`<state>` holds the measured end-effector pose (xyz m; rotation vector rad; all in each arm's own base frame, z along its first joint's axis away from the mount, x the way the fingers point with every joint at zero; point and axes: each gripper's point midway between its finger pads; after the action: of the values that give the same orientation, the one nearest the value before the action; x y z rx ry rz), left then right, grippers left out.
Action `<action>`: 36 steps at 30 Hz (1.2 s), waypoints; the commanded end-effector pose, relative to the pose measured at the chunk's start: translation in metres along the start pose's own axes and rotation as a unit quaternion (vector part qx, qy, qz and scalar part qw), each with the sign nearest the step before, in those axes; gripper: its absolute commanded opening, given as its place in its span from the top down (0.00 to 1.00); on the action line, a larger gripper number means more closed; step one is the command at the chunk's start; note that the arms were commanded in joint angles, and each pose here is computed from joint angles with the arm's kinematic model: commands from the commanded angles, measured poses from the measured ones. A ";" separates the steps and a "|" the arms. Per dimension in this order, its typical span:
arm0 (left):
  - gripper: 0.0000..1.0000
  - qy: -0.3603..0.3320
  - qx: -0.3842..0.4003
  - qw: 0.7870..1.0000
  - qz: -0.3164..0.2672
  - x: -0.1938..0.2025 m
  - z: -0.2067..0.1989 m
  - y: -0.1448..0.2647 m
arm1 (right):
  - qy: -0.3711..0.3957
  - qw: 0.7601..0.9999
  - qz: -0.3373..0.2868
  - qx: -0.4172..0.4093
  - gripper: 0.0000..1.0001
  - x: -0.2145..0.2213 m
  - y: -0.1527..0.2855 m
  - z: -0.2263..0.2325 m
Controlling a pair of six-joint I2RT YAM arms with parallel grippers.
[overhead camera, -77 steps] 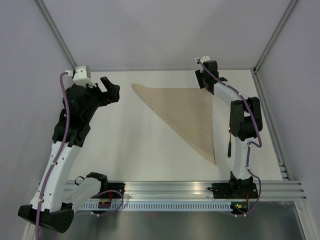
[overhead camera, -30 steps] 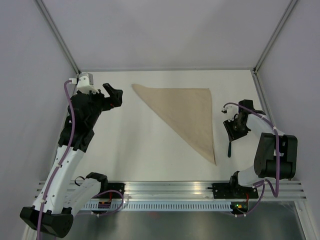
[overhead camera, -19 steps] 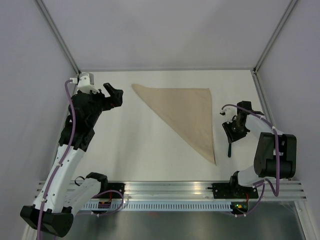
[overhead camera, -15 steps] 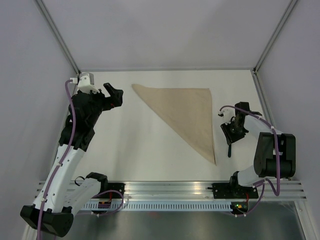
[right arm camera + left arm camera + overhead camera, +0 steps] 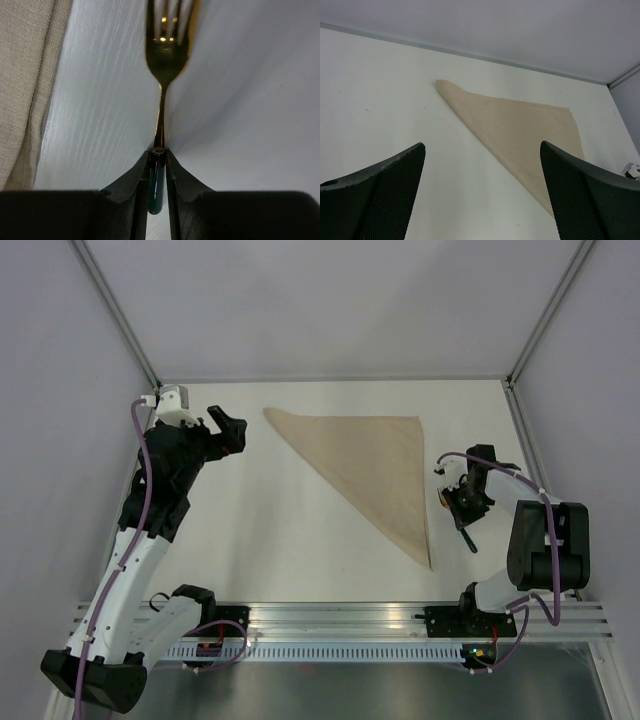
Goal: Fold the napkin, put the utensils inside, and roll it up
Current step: Pick up the fork at the center of the board.
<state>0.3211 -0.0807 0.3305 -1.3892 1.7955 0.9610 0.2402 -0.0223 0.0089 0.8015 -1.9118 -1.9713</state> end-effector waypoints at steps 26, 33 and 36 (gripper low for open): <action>0.00 0.010 0.010 1.000 -0.009 -0.010 -0.008 -0.007 | -0.029 0.995 -0.087 0.034 1.00 -0.088 0.037 -0.050; 0.00 0.011 0.012 1.000 -0.005 -0.008 -0.009 -0.008 | -0.010 0.993 -0.108 0.036 1.00 -0.127 0.064 -0.046; 0.00 0.011 0.013 1.000 -0.001 -0.008 -0.010 -0.009 | 0.016 0.994 -0.105 0.029 1.00 -0.151 0.065 -0.024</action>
<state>0.3299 -0.0829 0.3189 -1.3750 1.8150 0.9967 0.3632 0.0078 0.0939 1.1021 -1.9778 -2.0302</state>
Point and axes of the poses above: each gripper's point midway between its finger pads, its own y axis back along the fingers, its own z axis along the line the jaws close on, x = y × z, and after that the axes turned 10 degrees about y, right-handed
